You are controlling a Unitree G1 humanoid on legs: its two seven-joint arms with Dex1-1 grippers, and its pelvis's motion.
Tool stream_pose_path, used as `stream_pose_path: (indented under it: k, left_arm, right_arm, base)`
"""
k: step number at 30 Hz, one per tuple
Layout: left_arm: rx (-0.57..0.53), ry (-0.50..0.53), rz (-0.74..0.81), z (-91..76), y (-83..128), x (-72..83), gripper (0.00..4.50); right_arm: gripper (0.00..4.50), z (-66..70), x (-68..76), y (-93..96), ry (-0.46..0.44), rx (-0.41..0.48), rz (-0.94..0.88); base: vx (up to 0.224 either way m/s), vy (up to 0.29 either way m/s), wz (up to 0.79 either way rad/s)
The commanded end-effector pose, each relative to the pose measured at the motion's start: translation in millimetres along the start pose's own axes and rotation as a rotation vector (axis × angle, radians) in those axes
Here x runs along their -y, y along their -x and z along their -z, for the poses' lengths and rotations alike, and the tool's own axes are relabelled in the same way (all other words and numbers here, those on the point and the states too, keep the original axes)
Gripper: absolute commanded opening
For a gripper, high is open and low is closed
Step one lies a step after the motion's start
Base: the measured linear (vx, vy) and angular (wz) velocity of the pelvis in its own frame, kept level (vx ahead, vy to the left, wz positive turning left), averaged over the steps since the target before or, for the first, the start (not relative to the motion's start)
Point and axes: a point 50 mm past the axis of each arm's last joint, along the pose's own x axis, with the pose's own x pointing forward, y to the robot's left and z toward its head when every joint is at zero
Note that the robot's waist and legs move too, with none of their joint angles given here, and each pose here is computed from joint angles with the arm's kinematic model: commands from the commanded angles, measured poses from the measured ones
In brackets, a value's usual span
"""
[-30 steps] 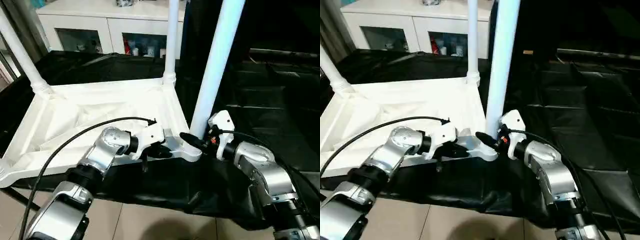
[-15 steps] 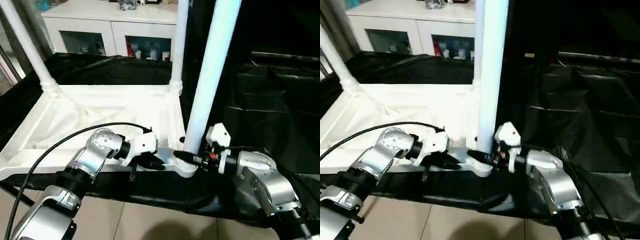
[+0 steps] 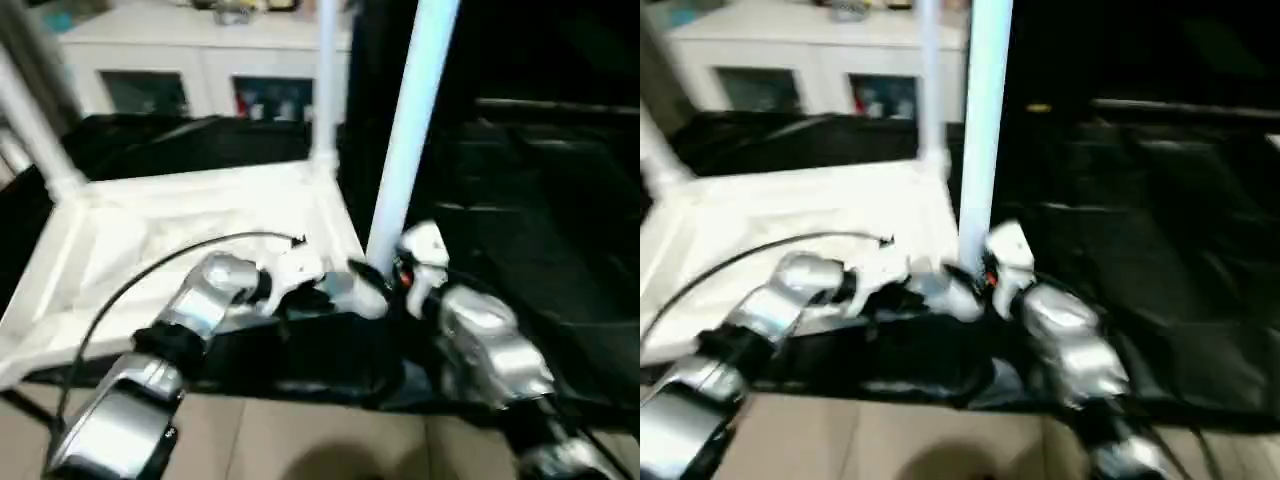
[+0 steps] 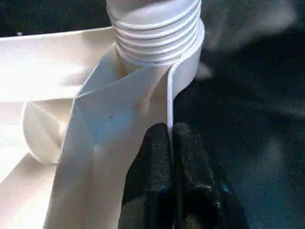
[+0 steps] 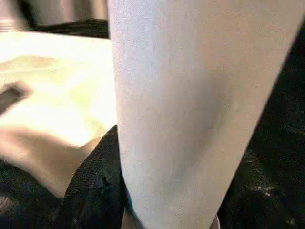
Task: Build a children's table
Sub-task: Insert table leg to table base
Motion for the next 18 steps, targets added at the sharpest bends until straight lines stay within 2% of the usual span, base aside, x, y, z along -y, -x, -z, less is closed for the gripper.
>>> stream_pose_path:
  k: [1,3,7,9,18]
  left_arm:
    - [-0.004,0.045,-0.1,-14.7,-3.3,-8.9,0.0]
    - [-0.027,0.076,-0.172,-18.5,-9.7,-10.3,0.0]
    - [-0.009,0.099,-0.193,-34.2,-22.5,-3.5,0.0]
    - [-0.01,0.101,-0.2,-36.7,-24.2,-3.0,0.0]
    - [-0.023,0.106,-0.223,-32.1,-20.9,-7.4,0.0]
  right_arm:
    - [1.91,49.8,24.8,10.3,-0.04,-0.245,0.266]
    - [1.91,47.7,24.8,3.0,-0.077,-0.244,0.343]
    - [1.91,41.5,16.1,-11.9,-0.128,-0.247,0.423]
    - [1.91,39.7,12.0,-16.4,-0.118,-0.253,0.432]
    - [1.91,33.7,4.9,-25.3,-0.091,-0.237,0.431]
  base:
    - [0.061,-0.021,-0.24]
    - [0.044,0.003,-0.33]
    - [0.0,0.0,0.0]
    - [0.0,0.0,0.0]
    - [0.0,0.0,0.0]
